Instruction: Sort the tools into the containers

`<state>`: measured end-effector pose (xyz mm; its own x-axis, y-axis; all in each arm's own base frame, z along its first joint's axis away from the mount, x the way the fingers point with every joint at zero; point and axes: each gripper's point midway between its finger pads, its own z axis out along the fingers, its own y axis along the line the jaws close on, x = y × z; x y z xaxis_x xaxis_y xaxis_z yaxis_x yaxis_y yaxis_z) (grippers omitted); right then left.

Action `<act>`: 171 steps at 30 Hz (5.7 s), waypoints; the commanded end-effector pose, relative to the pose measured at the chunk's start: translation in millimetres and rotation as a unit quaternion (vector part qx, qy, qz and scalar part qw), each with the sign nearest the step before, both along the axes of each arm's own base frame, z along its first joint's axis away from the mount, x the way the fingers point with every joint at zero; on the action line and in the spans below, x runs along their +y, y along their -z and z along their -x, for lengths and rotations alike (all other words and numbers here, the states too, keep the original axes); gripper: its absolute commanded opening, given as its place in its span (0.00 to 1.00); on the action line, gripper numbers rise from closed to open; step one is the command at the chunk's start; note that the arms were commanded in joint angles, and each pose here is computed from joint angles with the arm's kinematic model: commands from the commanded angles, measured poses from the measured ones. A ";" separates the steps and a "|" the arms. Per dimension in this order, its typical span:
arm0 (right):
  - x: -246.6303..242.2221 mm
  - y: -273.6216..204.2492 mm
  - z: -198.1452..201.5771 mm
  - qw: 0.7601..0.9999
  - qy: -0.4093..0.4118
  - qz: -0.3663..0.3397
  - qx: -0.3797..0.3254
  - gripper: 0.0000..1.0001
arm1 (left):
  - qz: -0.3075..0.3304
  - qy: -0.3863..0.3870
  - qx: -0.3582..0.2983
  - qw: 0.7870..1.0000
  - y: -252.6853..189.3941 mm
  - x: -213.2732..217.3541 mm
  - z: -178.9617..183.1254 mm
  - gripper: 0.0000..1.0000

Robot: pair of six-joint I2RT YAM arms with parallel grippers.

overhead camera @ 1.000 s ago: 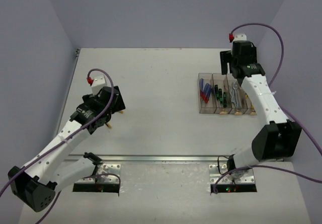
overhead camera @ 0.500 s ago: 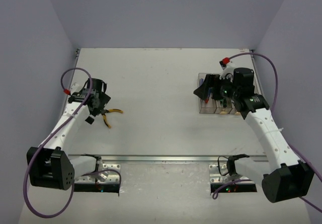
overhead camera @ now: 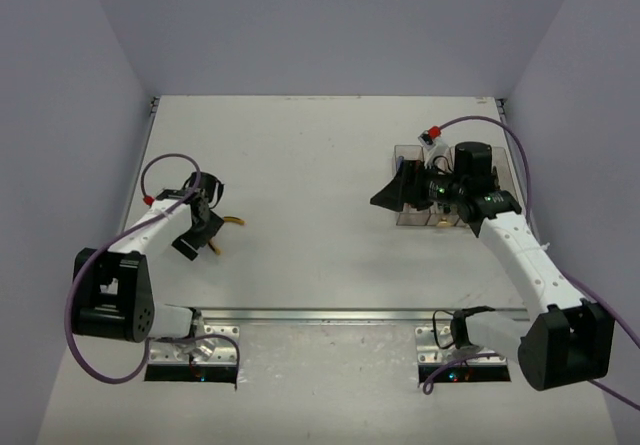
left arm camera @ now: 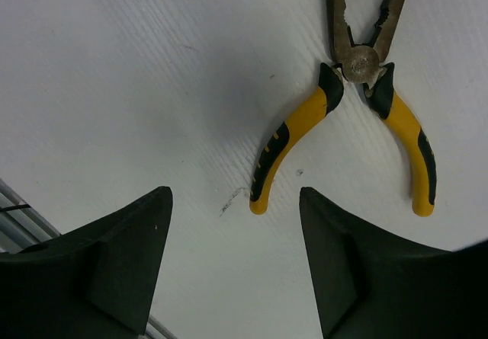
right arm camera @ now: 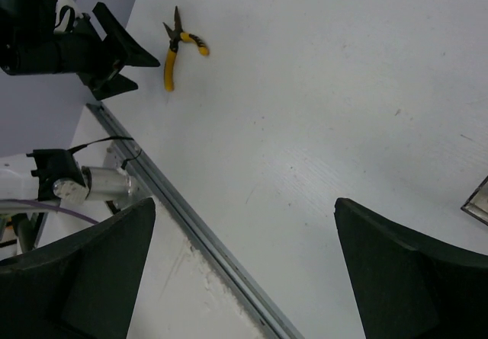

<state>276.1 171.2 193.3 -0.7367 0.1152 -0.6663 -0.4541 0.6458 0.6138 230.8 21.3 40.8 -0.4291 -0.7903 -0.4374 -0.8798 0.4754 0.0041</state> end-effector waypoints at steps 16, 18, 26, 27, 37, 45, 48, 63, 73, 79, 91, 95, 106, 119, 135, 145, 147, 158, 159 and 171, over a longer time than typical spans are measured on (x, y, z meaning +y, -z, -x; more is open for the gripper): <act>41.1 -65.1 44.1 0.959 -0.169 -0.216 -0.075 0.99 | 0.038 0.042 0.030 0.998 67.6 -13.8 -3.9 0.00; 43.8 -60.3 39.5 0.960 -0.161 -0.223 -0.062 0.99 | 0.052 0.057 0.002 0.997 64.9 -19.4 -7.6 0.00; 95.0 -16.9 8.8 0.992 -0.117 -0.045 -0.026 0.85 | 0.115 0.249 -0.188 0.943 4.0 -105.5 -40.7 0.00; 100.1 -10.0 4.1 0.992 -0.117 -0.037 -0.013 0.83 | 0.120 0.277 -0.210 0.930 -6.7 -122.1 -43.6 0.00; 131.4 58.2 -11.5 0.984 -0.140 0.052 0.102 0.67 | 0.168 0.402 -0.374 0.818 -75.6 -229.2 -37.7 0.00; 145.1 68.1 14.8 0.980 -0.156 0.032 0.120 0.48 | 0.194 0.423 -0.417 0.781 -102.9 -262.0 -37.8 0.00; 148.3 64.7 17.1 0.982 -0.152 0.027 0.111 0.48 | 0.201 0.425 -0.416 0.779 -101.9 -267.9 -39.1 0.00; 149.5 63.3 7.1 0.991 -0.098 0.023 0.083 0.00 | 0.255 0.438 -0.456 0.732 -145.0 -304.7 -30.6 0.05; 60.8 44.9 -27.2 0.987 0.066 0.150 -0.008 0.00 | 0.162 0.418 -0.420 0.789 -147.6 -275.7 -44.4 1.00; -90.0 31.4 -54.6 0.925 0.216 0.314 0.013 0.00 | 0.055 0.382 -0.375 0.843 -177.4 -210.4 -32.4 1.00; -253.3 -0.7 -84.0 0.775 0.338 0.530 0.062 0.00 | 0.008 0.515 -0.320 0.795 -193.2 -168.5 25.9 1.00; -289.6 -2.9 -92.0 0.735 0.357 0.570 0.083 0.00 | 0.039 0.541 -0.353 0.763 -197.2 -177.8 36.7 1.00; -324.7 52.6 -105.1 0.714 0.311 0.606 0.159 0.00 | 0.044 0.519 -0.395 0.756 -210.6 -166.3 42.6 1.00; -339.4 82.8 -110.9 0.694 0.304 0.618 0.211 0.63 | 0.044 0.520 -0.394 0.756 -209.6 -167.0 42.3 1.00; -215.0 -65.5 -72.9 0.847 0.361 0.389 0.005 0.99 | -0.072 0.371 -0.369 0.849 -215.4 -98.0 18.4 1.00; -157.0 -89.5 62.3 0.908 0.300 0.254 -0.146 0.99 | -0.176 0.315 -0.381 0.851 -248.9 -63.4 5.5 1.00; -160.1 -85.4 79.6 0.902 0.306 0.257 -0.163 0.99 | -0.177 0.317 -0.390 0.846 -242.8 -60.0 8.4 1.00; -155.3 -66.7 108.8 0.891 0.297 0.241 -0.243 0.99 | -0.135 0.277 -0.462 0.832 -242.3 -37.4 34.0 1.00; -159.1 -65.4 109.1 0.887 0.305 0.247 -0.244 0.99 | -0.132 0.281 -0.465 0.829 -242.1 -38.9 34.0 1.00; -170.1 -54.2 110.9 0.873 0.330 0.260 -0.247 0.99 | -0.147 0.253 -0.441 0.848 -230.6 -37.3 23.5 1.00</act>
<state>159.0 3.9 244.2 -0.2617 -0.0153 -0.9650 -0.0282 0.9996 -0.0082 202.6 -22.2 264.6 -0.1308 -0.3681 -0.9205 -0.2405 0.9126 -0.3307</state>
